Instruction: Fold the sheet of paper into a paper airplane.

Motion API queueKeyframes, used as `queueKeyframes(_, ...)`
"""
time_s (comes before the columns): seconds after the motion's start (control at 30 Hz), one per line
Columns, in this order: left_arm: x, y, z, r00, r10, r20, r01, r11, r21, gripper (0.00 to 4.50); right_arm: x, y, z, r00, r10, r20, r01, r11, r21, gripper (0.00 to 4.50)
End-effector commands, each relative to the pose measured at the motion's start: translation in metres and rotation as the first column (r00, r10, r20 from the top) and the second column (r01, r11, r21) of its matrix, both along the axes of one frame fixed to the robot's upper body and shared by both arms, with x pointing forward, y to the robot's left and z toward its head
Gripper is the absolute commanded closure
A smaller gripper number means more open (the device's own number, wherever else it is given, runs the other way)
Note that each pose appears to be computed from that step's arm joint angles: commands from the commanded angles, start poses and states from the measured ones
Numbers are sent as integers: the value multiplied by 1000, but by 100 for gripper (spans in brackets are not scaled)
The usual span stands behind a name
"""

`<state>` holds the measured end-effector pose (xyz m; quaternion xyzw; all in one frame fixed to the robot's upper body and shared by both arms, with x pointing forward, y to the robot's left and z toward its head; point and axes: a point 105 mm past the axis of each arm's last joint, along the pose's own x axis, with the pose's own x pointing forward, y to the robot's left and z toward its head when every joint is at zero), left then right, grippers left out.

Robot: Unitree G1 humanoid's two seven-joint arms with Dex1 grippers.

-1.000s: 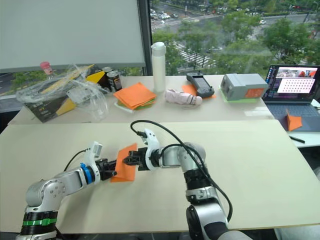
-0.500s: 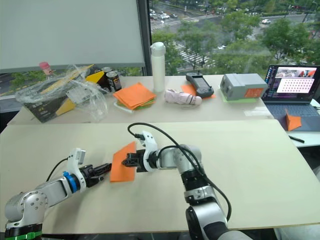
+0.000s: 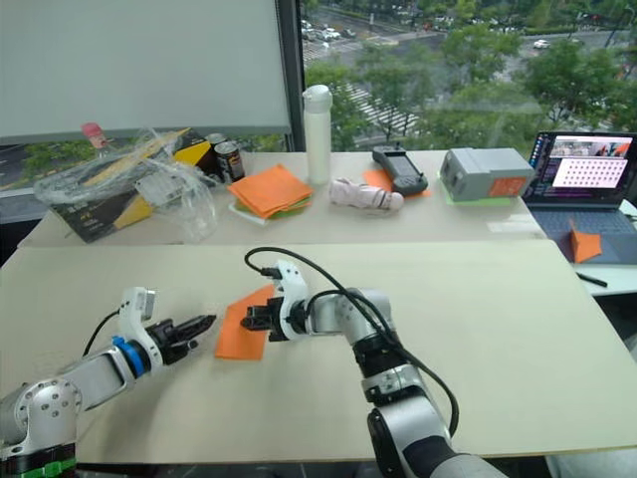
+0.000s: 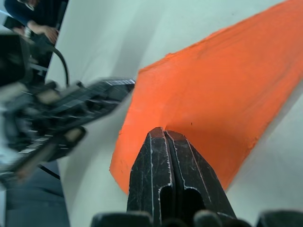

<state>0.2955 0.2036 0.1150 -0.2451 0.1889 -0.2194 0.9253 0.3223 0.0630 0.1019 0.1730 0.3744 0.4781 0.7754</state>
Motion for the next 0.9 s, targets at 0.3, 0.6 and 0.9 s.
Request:
queueKeyframes(0.3,10,-17,17,997,-68,45,66,997,33,450,-14,25,-3,998,66,21,-65,998,-23,447)
queueKeyframes(0.6,22,-22,-9,994,-106,-20,107,990,93,450,-13,24,1,998,57,31,-57,998,-9,447)
queueKeyframes(0.9,36,-32,-22,989,-143,-36,147,982,121,450,-11,22,2,997,47,54,-46,999,-15,447)
